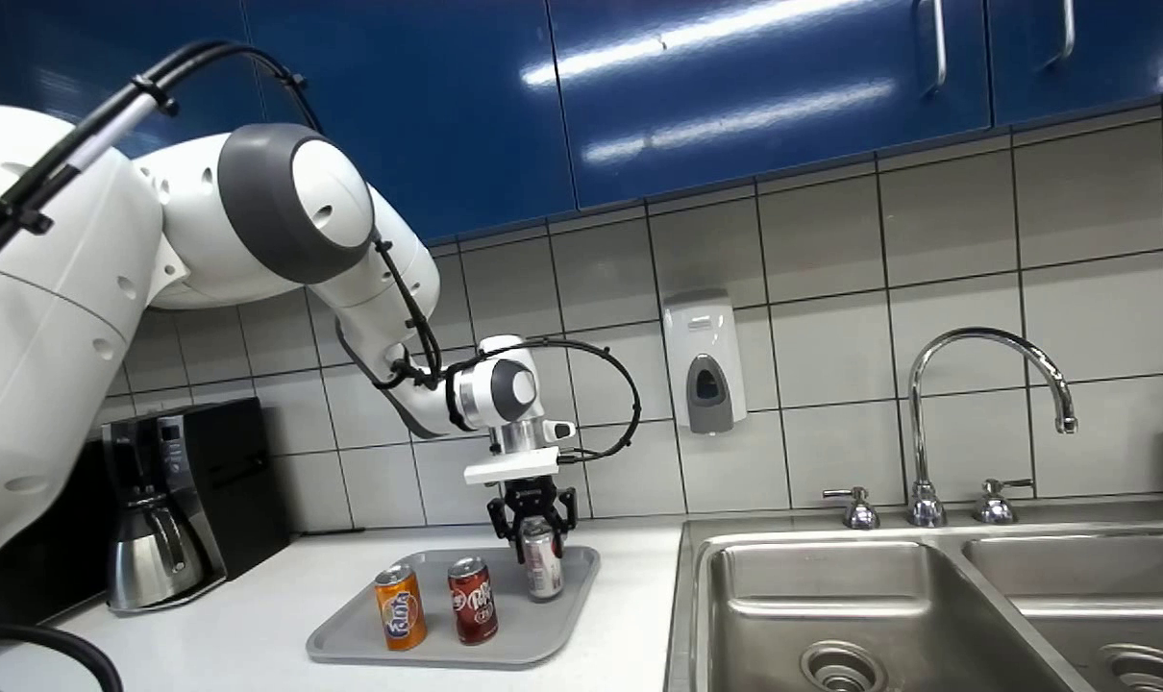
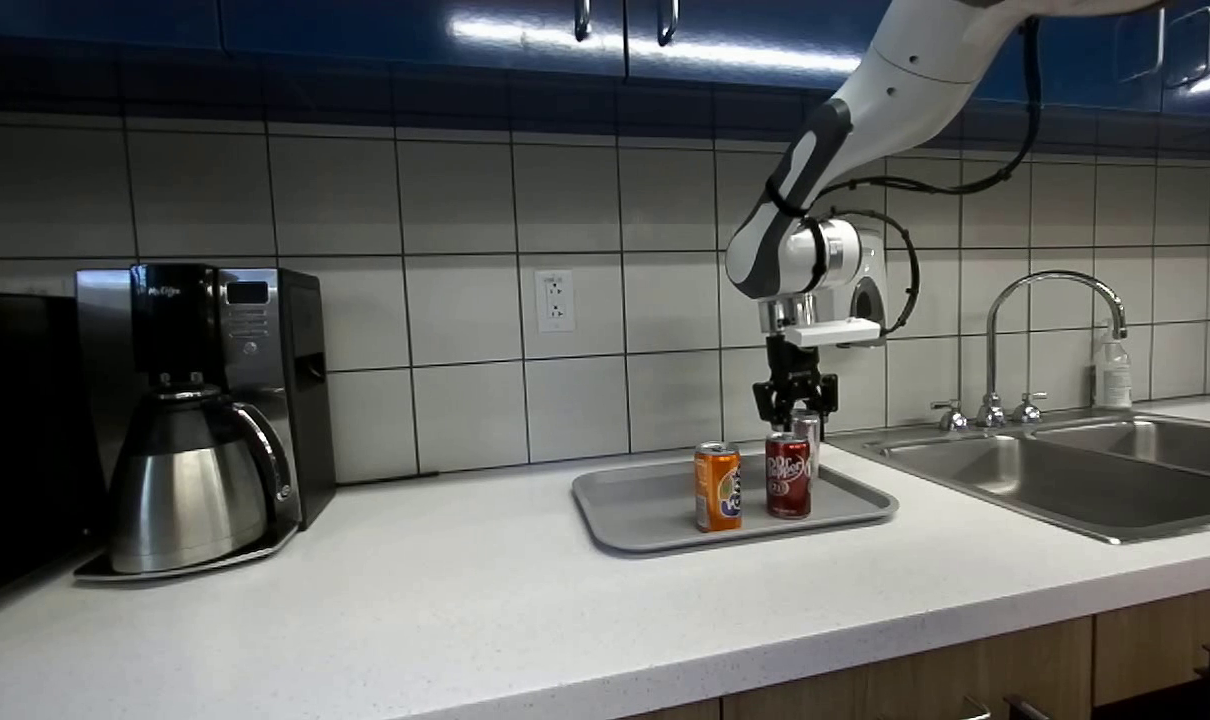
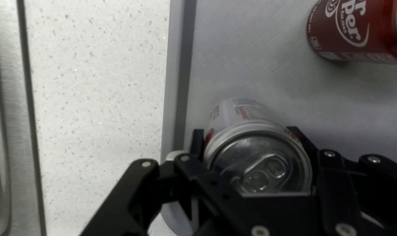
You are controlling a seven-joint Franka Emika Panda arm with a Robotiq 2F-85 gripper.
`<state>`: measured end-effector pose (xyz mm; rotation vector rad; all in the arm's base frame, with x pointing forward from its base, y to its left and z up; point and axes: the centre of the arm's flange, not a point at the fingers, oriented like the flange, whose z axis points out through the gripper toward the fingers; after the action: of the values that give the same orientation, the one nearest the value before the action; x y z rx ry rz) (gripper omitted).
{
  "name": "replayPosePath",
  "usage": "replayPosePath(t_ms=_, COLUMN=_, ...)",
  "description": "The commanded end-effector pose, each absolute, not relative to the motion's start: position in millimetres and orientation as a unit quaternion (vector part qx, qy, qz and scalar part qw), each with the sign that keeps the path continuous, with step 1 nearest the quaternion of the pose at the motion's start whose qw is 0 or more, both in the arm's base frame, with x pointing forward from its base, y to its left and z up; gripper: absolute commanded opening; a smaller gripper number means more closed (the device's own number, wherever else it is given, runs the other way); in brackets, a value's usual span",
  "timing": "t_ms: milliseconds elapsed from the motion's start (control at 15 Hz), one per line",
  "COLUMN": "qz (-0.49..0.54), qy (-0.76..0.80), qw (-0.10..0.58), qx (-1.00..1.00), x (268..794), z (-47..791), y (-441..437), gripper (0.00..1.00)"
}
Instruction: Shift the two cans to the tray
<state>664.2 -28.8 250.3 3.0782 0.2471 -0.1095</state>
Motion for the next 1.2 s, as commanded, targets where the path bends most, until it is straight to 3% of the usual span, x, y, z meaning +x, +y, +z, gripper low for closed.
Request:
replayPosePath(t_ms=0, qz=-0.040, qy=0.072, qw=0.035, qx=0.996, x=673, z=254, y=-28, gripper=0.39)
replayPosePath(t_ms=133, qz=-0.043, qy=0.072, qw=0.036, qx=0.996, x=672, z=252, y=-28, gripper=0.39)
replayPosePath(t_ms=200, qz=-0.045, qy=0.072, qw=0.037, qx=0.996, x=672, z=252, y=-28, gripper=0.89)
replayPosePath(t_ms=333, qz=-0.047, qy=0.071, qw=0.038, qx=0.996, x=671, z=252, y=-29, gripper=0.96)
replayPosePath(t_ms=400, qz=-0.046, qy=0.071, qw=0.039, qx=0.996, x=671, z=253, y=-29, gripper=1.00)
replayPosePath(t_ms=1133, qz=-0.014, qy=0.077, qw=0.032, qx=0.996, x=664, z=295, y=-33, gripper=1.00)
